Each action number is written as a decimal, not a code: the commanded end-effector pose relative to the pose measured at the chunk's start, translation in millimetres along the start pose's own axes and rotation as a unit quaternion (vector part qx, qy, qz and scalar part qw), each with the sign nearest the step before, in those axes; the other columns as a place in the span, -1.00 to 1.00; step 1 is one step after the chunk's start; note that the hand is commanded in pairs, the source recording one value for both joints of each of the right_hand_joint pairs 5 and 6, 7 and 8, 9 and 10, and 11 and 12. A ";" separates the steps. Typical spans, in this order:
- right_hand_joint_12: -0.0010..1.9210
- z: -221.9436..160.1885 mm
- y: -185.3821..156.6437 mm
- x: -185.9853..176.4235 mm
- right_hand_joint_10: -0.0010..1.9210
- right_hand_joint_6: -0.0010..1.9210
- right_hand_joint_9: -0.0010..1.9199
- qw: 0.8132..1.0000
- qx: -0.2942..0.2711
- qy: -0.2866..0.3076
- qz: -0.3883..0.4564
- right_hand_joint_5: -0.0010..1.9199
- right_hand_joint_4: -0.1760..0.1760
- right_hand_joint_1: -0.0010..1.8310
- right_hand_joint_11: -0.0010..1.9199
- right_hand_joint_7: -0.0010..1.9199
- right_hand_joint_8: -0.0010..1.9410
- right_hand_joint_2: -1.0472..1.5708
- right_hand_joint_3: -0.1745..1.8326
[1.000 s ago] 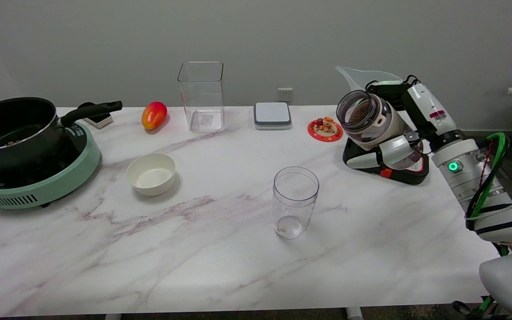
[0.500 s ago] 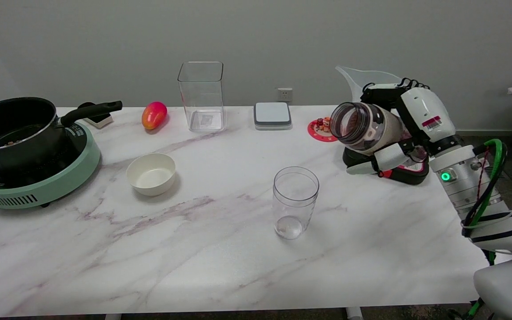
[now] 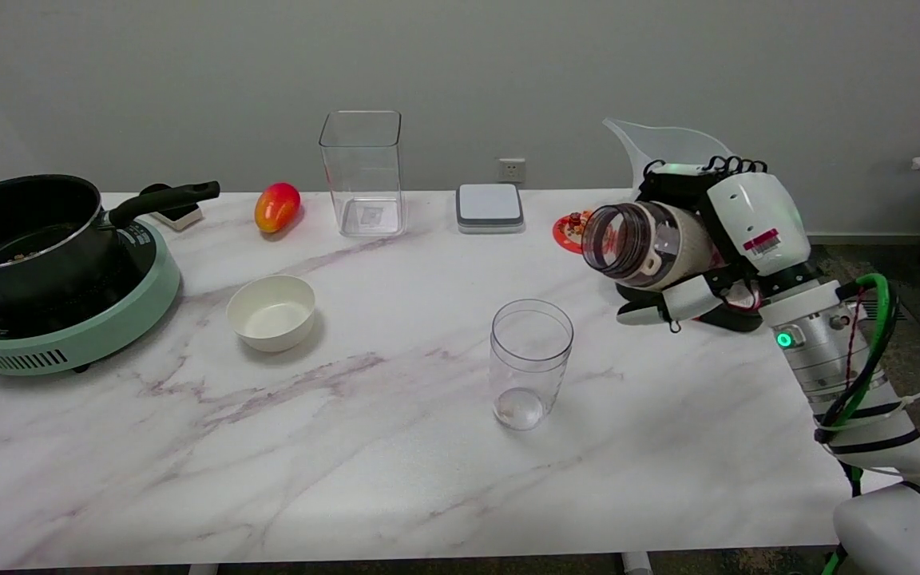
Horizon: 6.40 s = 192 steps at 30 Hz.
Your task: Pour the contents of the bottle into the measuring cup.
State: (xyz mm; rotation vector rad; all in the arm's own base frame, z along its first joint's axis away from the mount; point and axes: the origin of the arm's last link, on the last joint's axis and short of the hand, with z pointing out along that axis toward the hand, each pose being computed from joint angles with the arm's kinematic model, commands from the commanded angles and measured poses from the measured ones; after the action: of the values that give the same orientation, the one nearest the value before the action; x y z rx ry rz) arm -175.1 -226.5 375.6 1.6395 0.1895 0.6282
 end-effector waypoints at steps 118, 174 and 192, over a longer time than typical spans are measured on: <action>0.34 22.5 -44.6 -11.6 0.63 1.00 0.63 0.908 0.259 -0.006 -0.331 1.00 0.00 0.60 0.34 1.00 0.98 0.82 -0.55; 0.34 37.0 -55.0 0.7 0.62 1.00 0.63 0.859 0.321 0.011 -0.397 1.00 0.00 0.61 0.35 1.00 0.98 0.80 -0.54; 0.35 31.1 -55.3 -7.7 0.61 1.00 0.61 0.842 0.340 -0.008 -0.419 1.00 0.00 0.61 0.35 1.00 0.98 0.79 -0.55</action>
State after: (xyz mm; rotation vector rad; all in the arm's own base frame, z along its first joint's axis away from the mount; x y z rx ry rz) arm -147.7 -248.1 321.4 1.9692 1.1253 -0.1068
